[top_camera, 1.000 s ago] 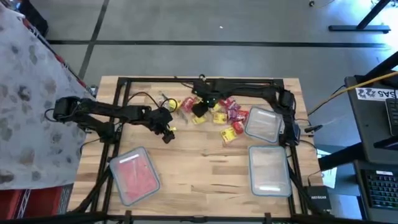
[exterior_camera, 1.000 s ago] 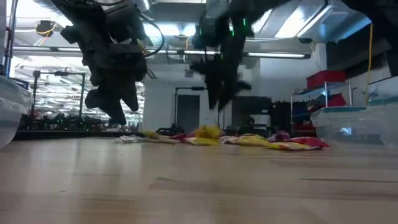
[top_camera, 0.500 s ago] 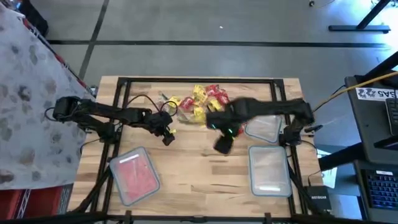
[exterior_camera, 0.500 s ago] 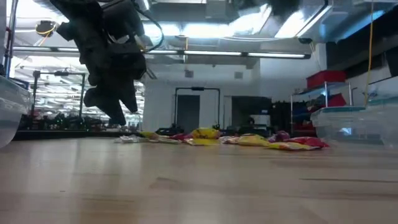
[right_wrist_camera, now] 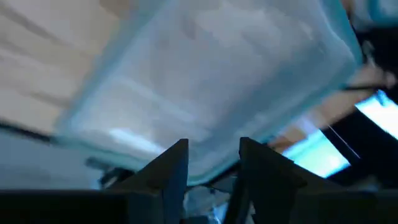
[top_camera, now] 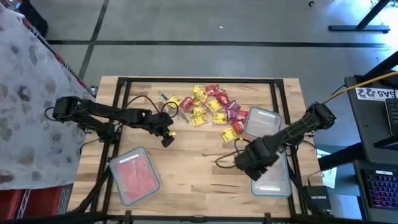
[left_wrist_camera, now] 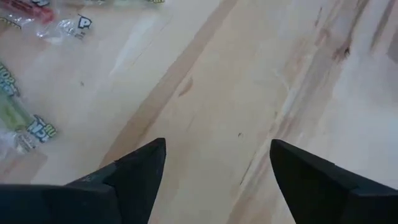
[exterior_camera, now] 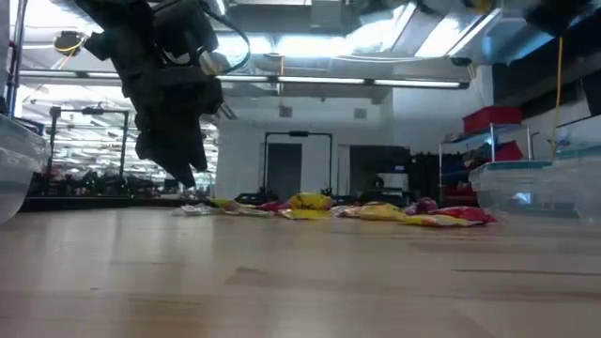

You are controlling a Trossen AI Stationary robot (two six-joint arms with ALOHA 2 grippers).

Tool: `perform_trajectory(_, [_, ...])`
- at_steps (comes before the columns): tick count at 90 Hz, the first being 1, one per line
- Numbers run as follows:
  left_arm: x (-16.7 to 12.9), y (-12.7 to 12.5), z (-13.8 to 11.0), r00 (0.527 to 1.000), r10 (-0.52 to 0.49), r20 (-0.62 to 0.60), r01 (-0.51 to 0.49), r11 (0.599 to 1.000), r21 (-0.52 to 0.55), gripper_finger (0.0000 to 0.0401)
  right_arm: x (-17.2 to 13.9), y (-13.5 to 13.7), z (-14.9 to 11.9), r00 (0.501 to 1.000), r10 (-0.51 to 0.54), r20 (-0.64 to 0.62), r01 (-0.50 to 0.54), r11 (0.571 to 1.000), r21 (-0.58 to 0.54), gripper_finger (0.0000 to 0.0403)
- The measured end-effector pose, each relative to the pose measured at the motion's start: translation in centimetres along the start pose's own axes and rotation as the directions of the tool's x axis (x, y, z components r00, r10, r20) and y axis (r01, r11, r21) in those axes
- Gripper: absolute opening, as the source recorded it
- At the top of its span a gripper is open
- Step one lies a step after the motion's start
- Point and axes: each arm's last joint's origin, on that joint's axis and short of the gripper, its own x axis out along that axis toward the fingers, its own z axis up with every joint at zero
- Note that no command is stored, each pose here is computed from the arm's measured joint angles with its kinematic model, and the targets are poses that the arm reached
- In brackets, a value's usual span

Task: Sort candy
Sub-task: Open the rectangular transparent bin

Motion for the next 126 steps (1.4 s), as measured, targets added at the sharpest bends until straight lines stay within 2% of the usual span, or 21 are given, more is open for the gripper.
perform_trajectory(5, [0.0,-0.2,-0.1,1.0,-0.02,-0.01,0.02,1.0,0.002,0.0274,1.5,0.3,0.6,1.0,0.012,-0.026,-0.011,1.0,0.009,0.0133])
perform_trajectory(12, [-0.3,-0.7,-0.3,0.996,-0.079,-0.031,0.079,0.997,0.001,0.0274,3.1,0.9,1.6,0.995,0.083,-0.048,-0.084,0.996,-0.006,0.0133])
perform_trajectory(18, [-0.9,-1.3,-0.4,0.993,-0.121,-0.017,0.121,0.993,0.001,0.0274,3.8,1.9,2.6,0.978,0.203,-0.048,-0.204,0.978,-0.038,0.0133])
perform_trajectory(25, [-1.6,-1.8,-0.7,0.992,-0.127,0.007,0.127,0.992,0.017,0.0274,3.4,2.8,4.1,0.934,0.35,-0.068,-0.352,0.935,-0.031,0.0133])
perform_trajectory(30, [-2.0,-2.0,-0.7,0.992,-0.116,0.038,0.115,0.993,0.03,0.0274,2.4,3.6,5.5,0.88,0.473,-0.042,-0.474,0.88,-0.016,0.0133])
perform_trajectory(36, [-2.4,-2.1,-0.6,0.991,-0.114,0.073,0.111,0.993,0.038,0.0274,1.0,4.5,7.2,0.792,0.61,0.027,-0.609,0.792,-0.048,0.0133])
perform_trajectory(44, [-2.9,-2.2,-0.4,0.986,-0.13,0.106,0.126,0.991,0.038,0.0274,-1.3,5.3,9.0,0.65,0.742,0.163,-0.722,0.67,-0.173,0.0133])
perform_trajectory(52, [-3.2,-2.3,-0.2,0.981,-0.146,0.13,0.143,0.989,0.032,0.0274,-4.4,5.8,9.8,0.492,0.829,0.266,-0.747,0.559,-0.359,0.0133])
perform_trajectory(56, [-3.3,-2.3,-0.2,0.98,-0.149,0.134,0.146,0.989,0.028,0.0274,-5.6,5.9,9.8,0.447,0.845,0.293,-0.726,0.534,-0.433,0.0133])
perform_trajectory(60, [-3.3,-2.3,-0.2,0.979,-0.152,0.138,0.15,0.988,0.021,0.0274,-6.6,5.9,9.6,0.424,0.854,0.302,-0.699,0.521,-0.49,0.0133])
perform_trajectory(65, [-3.3,-2.3,-0.1,0.978,-0.153,0.141,0.153,0.988,0.01,0.0274,-7.3,5.8,9.3,0.425,0.849,0.313,-0.66,0.528,-0.535,0.0133])
perform_trajectory(69, [-3.3,-2.4,-0.1,0.978,-0.154,0.142,0.156,0.988,0.001,0.0274,-7.5,5.7,9.1,0.451,0.833,0.321,-0.632,0.552,-0.545,0.0133])
perform_trajectory(79, [-3.6,-2.7,0.2,0.964,-0.202,0.172,0.204,0.979,0.004,0.0274,-6.8,5.1,8.3,0.57,0.751,0.334,-0.556,0.651,-0.516,0.0133])
perform_trajectory(85, [-4.3,-3.6,0.8,0.93,-0.287,0.23,0.288,0.957,0.031,0.0274,-5.6,5.3,7.2,0.623,0.685,0.377,-0.483,0.716,-0.504,0.0133])
perform_trajectory(93, [-5.5,-5.1,1.8,0.865,-0.386,0.319,0.376,0.922,0.097,0.0274,-3.3,5.6,5.6,0.692,0.612,0.383,-0.417,0.772,-0.479,0.0133])
perform_trajectory(103, [-6.0,-6.1,2.3,0.822,-0.418,0.386,0.398,0.908,0.135,0.0274,-1.1,5.6,5.0,0.74,0.572,0.356,-0.399,0.798,-0.452,0.0133])
perform_trajectory(112, [-5.0,-6.1,2.5,0.832,-0.411,0.372,0.404,0.909,0.1,0.0274,-0.3,5.4,5.4,0.761,0.55,0.344,-0.392,0.812,-0.432,0.0133])
perform_trajectory(119, [-3.8,-6.5,2.7,0.821,-0.474,0.319,0.464,0.879,0.112,0.0274,-0.2,5.1,5.9,0.753,0.534,0.384,-0.366,0.825,-0.43,0.0133])
perform_trajectory(126, [-2.9,-7.9,2.8,0.819,-0.502,0.279,0.478,0.865,0.152,0.0274,-0.4,5.1,6.7,0.727,0.55,0.412,-0.362,0.816,-0.451,0.0133])
